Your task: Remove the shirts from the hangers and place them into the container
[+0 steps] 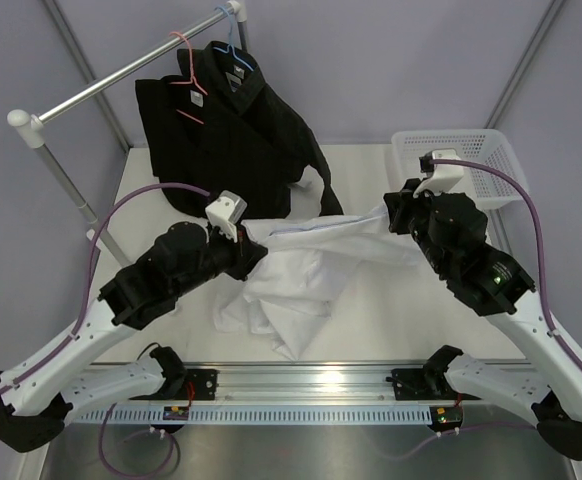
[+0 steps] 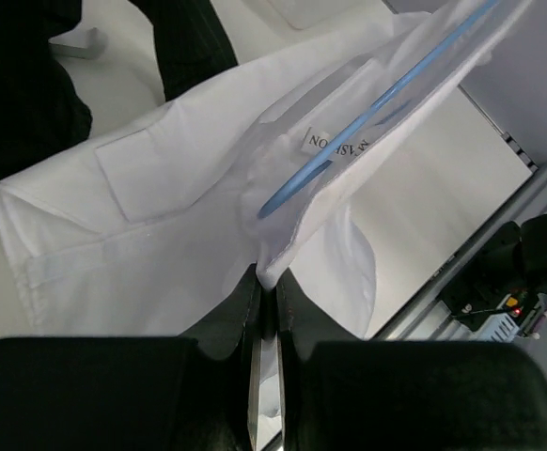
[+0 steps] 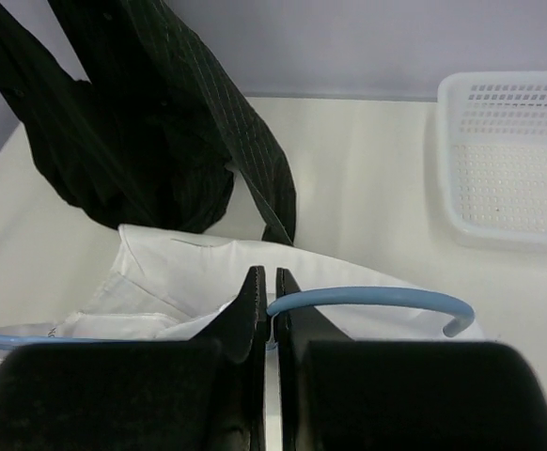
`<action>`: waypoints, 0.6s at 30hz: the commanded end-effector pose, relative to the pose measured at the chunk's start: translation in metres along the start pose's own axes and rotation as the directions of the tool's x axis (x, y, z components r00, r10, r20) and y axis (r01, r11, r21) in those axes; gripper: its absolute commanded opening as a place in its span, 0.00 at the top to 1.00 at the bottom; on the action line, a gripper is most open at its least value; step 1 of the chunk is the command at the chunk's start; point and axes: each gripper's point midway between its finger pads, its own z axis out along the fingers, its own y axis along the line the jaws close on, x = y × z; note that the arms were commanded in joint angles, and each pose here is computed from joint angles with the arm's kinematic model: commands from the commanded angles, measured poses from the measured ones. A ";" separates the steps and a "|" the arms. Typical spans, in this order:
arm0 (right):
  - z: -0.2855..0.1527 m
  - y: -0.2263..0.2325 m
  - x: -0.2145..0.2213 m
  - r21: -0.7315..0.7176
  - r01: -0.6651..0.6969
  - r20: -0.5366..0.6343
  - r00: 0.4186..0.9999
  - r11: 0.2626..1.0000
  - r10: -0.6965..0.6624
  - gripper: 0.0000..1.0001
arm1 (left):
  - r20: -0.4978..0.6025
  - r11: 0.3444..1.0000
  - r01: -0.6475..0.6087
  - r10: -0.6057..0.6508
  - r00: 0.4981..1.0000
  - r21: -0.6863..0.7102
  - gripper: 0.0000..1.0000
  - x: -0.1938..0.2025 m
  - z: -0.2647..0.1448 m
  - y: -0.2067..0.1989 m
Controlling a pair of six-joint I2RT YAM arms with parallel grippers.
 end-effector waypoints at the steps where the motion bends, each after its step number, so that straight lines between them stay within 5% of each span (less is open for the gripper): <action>1: -0.030 -0.046 -0.072 0.202 -0.111 0.227 0.972 0.973 0.063 1.00 | -0.063 0.976 -0.079 0.067 0.996 -0.201 1.00 0.017 -0.015 0.044; 4: -0.028 -0.061 -0.070 0.305 -0.053 0.197 0.980 0.951 -0.008 1.00 | -0.049 0.987 -0.063 0.056 0.997 -0.145 1.00 0.012 -0.019 0.032; 9: -0.008 -0.042 -0.053 0.229 -0.077 0.178 0.983 0.970 0.036 1.00 | 0.014 0.997 -0.066 0.067 0.998 -0.048 1.00 -0.022 -0.028 0.007; 18: -0.015 -0.011 -0.080 0.030 -0.156 0.250 0.957 0.987 0.144 1.00 | -0.223 0.997 0.021 -0.003 0.975 0.081 1.00 0.056 0.022 -0.017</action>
